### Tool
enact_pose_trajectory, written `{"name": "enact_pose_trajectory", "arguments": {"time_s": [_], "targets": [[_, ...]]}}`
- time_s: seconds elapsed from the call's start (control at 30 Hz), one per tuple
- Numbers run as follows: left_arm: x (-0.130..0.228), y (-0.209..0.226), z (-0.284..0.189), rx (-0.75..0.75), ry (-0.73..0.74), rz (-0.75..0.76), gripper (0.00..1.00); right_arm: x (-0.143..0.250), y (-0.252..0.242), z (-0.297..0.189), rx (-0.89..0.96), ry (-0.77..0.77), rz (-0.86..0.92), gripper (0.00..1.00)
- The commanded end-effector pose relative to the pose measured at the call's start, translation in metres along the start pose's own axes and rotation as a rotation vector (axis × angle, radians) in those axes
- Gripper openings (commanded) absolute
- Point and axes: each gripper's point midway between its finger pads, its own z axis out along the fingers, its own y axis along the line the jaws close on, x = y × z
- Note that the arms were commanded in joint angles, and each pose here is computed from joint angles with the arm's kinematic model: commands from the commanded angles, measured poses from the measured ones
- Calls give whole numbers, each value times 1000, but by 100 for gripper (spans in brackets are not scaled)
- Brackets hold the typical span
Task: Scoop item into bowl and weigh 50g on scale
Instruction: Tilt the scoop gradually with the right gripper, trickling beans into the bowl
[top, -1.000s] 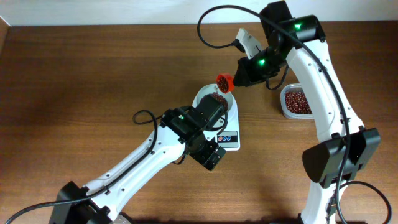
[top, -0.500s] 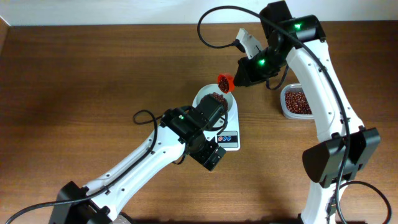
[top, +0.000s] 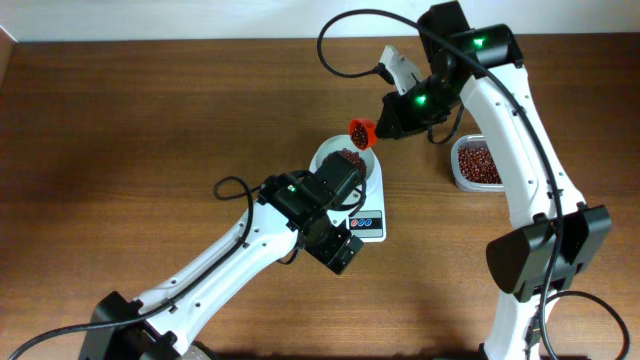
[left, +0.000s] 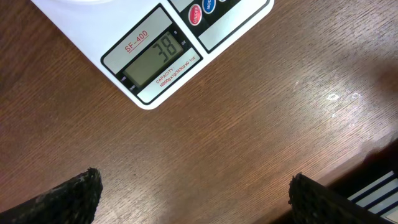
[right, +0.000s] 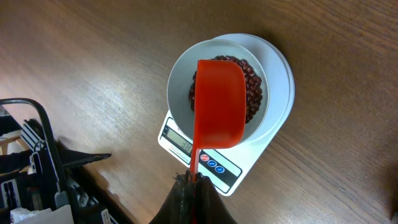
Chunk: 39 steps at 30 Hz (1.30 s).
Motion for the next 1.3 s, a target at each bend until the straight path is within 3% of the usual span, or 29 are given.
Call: {"name": "enact_pose_trajectory", "arguments": {"time_s": [0.0, 1.27], "targets": [[1, 1, -5, -7, -19, 16, 99, -4, 6, -5, -12, -19, -10, 4], [1, 2, -5, -7, -19, 15, 99, 4, 11, -3, -19, 17, 2, 4]]}}
